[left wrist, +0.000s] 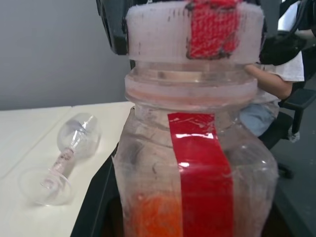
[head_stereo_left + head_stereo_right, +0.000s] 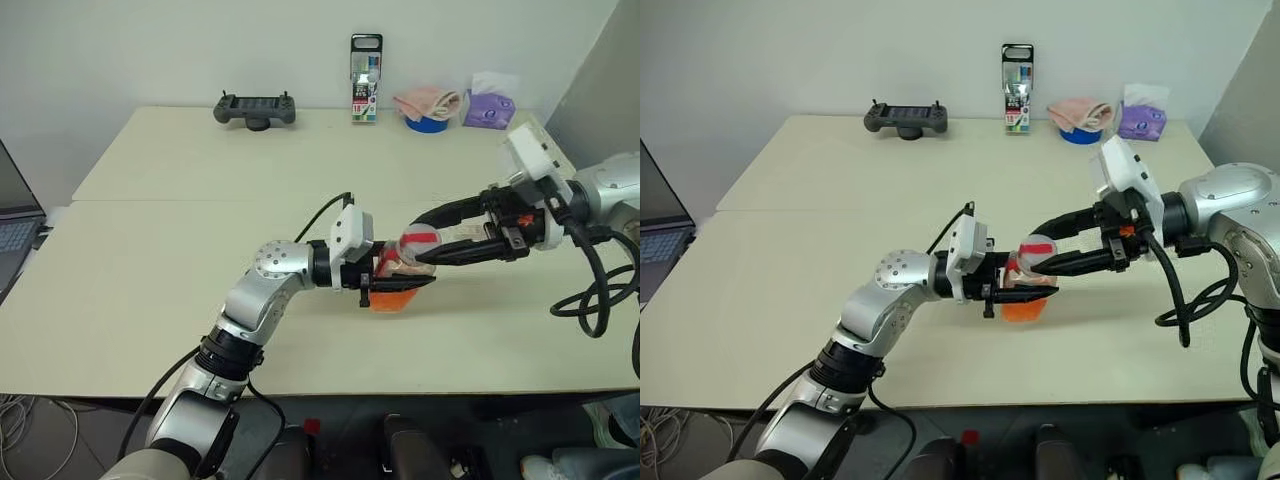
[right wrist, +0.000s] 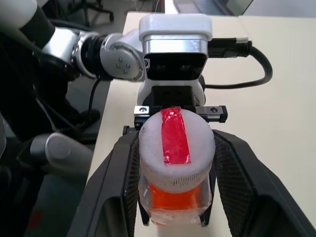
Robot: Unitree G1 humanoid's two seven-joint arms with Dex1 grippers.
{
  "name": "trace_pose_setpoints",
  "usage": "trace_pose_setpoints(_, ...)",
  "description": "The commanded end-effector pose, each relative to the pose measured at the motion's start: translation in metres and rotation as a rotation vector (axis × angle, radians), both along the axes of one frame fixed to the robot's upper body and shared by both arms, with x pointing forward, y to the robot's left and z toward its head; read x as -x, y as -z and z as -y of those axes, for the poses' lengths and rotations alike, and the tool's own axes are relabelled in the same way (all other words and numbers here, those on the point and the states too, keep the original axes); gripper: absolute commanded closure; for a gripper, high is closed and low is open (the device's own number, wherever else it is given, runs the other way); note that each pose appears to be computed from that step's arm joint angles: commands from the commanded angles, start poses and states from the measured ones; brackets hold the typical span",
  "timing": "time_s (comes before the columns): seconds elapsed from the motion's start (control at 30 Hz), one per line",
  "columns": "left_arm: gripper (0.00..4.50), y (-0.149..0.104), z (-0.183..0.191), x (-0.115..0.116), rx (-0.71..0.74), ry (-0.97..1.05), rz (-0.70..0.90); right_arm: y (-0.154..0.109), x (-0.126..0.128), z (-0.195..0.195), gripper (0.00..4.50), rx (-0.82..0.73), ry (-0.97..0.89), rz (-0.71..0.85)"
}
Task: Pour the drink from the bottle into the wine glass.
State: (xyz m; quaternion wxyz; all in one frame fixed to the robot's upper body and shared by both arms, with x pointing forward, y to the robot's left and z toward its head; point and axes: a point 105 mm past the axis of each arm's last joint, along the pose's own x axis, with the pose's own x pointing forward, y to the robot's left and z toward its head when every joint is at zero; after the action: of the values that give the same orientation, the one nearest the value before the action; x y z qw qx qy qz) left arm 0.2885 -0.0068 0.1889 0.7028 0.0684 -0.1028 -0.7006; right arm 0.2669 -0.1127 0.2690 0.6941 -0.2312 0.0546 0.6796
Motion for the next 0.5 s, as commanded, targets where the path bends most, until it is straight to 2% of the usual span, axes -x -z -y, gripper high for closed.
trace_pose_setpoints(0.03,2.84,-0.002,-0.020,-0.015,0.017,-0.101,-0.005,-0.019,0.003,0.004,2.68,0.014,-0.035,0.069)
trace_pose_setpoints(0.3,2.84,-0.008,-0.019,-0.020,0.068,-0.147,0.027,-0.049,-0.003,-0.006,2.68,-0.145,-0.025,0.083)
trace_pose_setpoints(0.5,2.84,-0.008,-0.020,-0.025,0.080,-0.169,0.028,-0.053,0.000,-0.010,2.78,-0.203,0.007,0.063)
